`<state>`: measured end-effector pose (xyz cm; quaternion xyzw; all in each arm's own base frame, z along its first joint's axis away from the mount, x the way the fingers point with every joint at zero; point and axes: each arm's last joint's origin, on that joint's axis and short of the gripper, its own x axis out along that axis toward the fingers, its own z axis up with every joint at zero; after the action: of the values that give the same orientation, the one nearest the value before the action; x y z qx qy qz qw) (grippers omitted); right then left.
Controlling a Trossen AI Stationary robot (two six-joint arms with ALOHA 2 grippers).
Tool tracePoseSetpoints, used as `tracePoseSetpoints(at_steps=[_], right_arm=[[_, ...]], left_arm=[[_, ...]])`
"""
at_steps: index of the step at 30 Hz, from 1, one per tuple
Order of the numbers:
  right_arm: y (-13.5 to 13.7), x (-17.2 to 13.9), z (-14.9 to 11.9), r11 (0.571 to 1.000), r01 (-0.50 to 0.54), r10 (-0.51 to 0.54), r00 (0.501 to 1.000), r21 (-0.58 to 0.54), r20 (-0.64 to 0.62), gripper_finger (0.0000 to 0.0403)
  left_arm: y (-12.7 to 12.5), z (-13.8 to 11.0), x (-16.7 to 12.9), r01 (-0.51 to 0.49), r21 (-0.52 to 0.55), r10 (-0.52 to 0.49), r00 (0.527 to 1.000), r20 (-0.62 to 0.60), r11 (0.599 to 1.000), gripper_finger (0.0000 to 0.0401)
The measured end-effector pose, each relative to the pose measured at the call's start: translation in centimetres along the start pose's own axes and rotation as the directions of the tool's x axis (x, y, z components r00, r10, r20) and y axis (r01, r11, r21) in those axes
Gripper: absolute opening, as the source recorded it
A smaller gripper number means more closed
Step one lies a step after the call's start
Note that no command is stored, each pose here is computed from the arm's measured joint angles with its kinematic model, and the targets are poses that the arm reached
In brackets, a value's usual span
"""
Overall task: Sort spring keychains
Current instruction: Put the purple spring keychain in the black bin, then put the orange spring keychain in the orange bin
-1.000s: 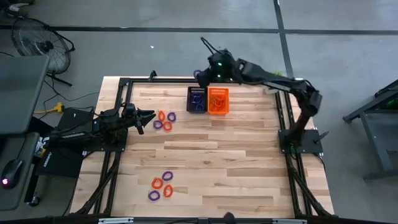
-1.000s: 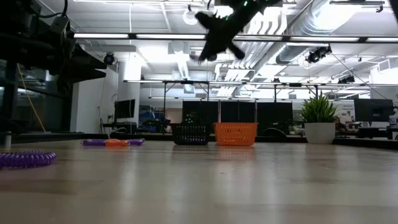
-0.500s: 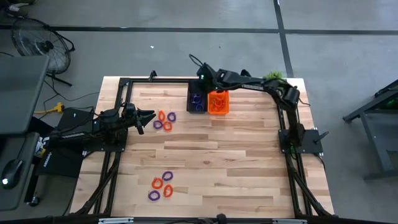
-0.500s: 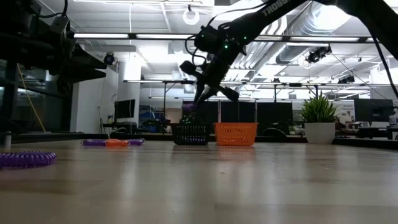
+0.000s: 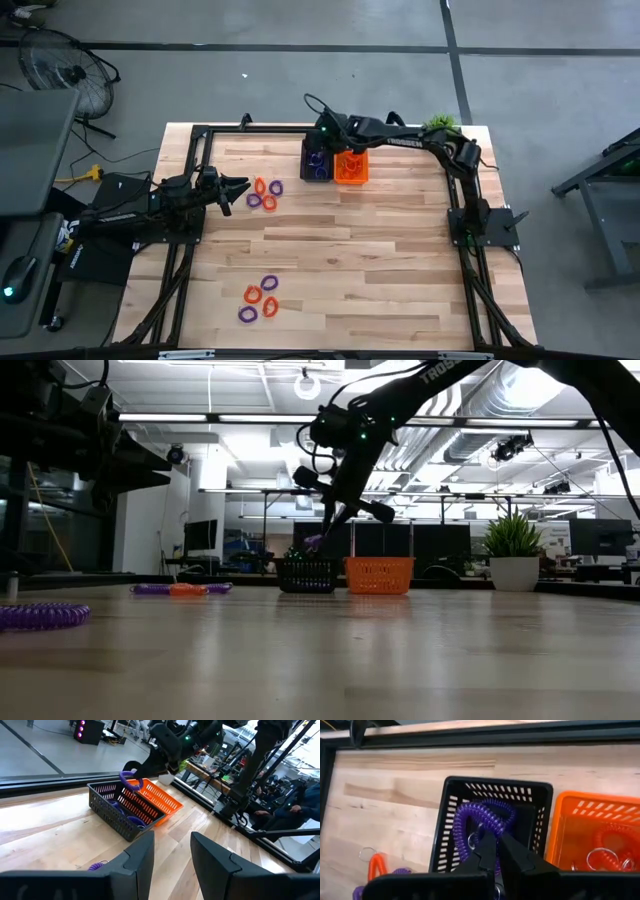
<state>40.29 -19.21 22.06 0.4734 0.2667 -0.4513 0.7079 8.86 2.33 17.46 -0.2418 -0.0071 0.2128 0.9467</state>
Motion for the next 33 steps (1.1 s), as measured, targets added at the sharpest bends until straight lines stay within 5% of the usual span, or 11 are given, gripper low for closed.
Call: tracePoseSetpoints(at_steps=[20,24,28,33], right_arm=[[0.8,-0.5,-1.3,0.994,-0.032,0.027,0.999,-0.106,-0.046,0.0127],[1.2,-2.7,-0.6,0.975,-0.079,0.075,0.997,-0.210,-0.027,0.0135],[1.7,-6.1,-0.5,0.903,-0.115,0.120,0.993,-0.413,-0.015,0.0133],[1.9,-11.4,-1.7,0.695,-0.231,0.187,0.972,-0.680,-0.140,0.0133]], left_arm=[[0.0,0.0,0.0,0.000,0.000,0.000,1.000,0.000,1.000,0.0126],[0.0,0.0,0.0,0.000,0.000,0.000,1.000,0.000,1.000,0.0126],[0.0,0.0,0.0,0.000,0.000,0.000,1.000,0.000,1.000,0.0126],[0.0,0.0,0.0,0.000,0.000,0.000,1.000,0.000,1.000,0.0126]])
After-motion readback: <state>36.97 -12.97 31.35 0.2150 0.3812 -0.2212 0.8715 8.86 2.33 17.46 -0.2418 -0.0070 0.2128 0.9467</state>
